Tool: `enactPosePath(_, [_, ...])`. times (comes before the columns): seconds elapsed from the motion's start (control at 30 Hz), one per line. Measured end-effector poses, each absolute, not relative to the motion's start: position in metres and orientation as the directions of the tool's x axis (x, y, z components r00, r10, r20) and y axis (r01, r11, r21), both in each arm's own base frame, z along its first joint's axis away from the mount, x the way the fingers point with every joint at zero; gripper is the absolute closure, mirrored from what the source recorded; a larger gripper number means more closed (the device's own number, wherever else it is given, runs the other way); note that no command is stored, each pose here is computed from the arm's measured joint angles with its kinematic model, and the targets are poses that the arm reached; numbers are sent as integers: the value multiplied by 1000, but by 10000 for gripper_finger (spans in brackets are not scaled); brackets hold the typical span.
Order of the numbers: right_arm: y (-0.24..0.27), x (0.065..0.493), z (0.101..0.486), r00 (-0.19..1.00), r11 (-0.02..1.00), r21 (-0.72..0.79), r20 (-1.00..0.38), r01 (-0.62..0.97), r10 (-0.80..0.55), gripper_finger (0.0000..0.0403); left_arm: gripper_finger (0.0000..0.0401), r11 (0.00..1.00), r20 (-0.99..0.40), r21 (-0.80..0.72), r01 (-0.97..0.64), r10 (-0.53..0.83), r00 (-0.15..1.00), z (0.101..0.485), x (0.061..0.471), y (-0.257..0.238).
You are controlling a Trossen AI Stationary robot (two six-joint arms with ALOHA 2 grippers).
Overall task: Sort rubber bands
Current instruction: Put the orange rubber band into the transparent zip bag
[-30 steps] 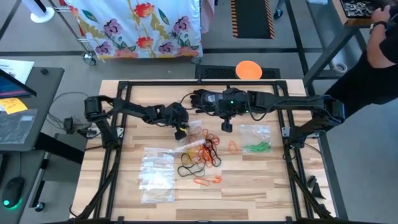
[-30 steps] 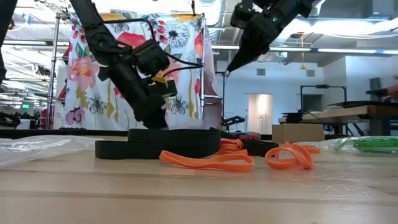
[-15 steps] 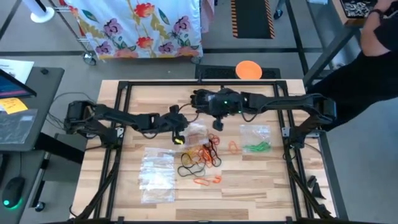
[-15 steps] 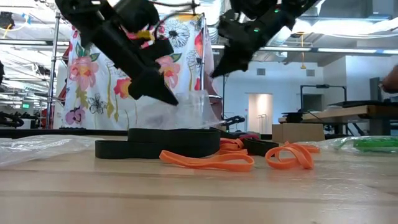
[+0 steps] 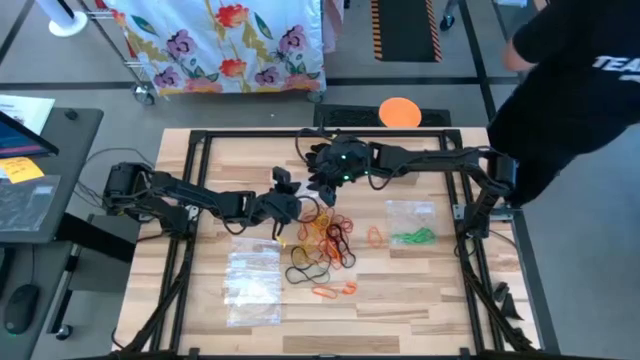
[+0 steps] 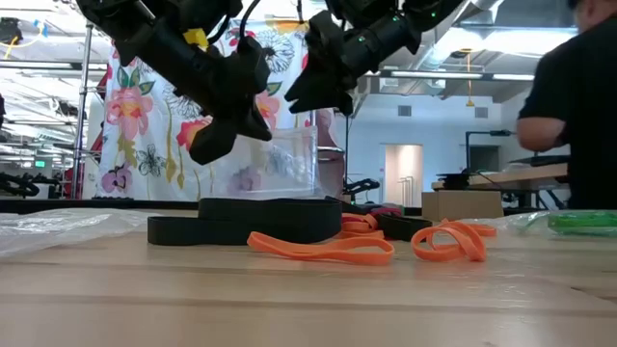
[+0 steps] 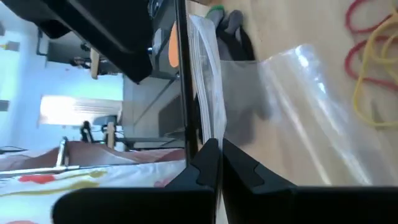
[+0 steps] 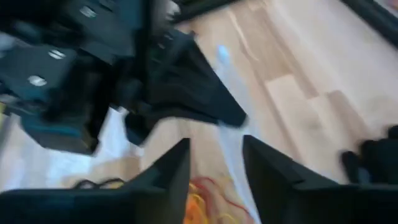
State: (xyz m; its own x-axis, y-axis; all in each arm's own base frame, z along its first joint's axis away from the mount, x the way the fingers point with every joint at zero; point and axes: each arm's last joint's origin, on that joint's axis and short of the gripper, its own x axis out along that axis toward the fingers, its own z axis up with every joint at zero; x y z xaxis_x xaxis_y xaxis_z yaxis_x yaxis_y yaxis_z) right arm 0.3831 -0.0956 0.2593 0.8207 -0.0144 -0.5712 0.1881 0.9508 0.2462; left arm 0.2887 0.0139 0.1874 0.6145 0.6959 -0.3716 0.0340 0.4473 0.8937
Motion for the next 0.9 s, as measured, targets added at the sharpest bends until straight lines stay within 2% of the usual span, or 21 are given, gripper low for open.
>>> enactPosePath(0.1, [-95, 383, 260, 812, 959, 195, -581, 208, -58, 216, 401, 409, -348, 912, 37, 722, 597, 189, 289, 13])
enactPosePath(0.2, [-95, 380, 257, 786, 956, 192, -615, 221, -58, 208, 401, 378, -318, 926, 24, 743, 589, 191, 289, 12])
enactPosePath(0.5, [-97, 382, 252, 774, 955, 162, -626, 248, -95, 227, 401, 325, -271, 945, 34, 720, 639, 199, 293, 6])
enactPosePath(0.9, [-97, 383, 254, 788, 960, 150, -608, 237, -100, 239, 401, 326, -276, 944, 50, 697, 662, 198, 294, -1])
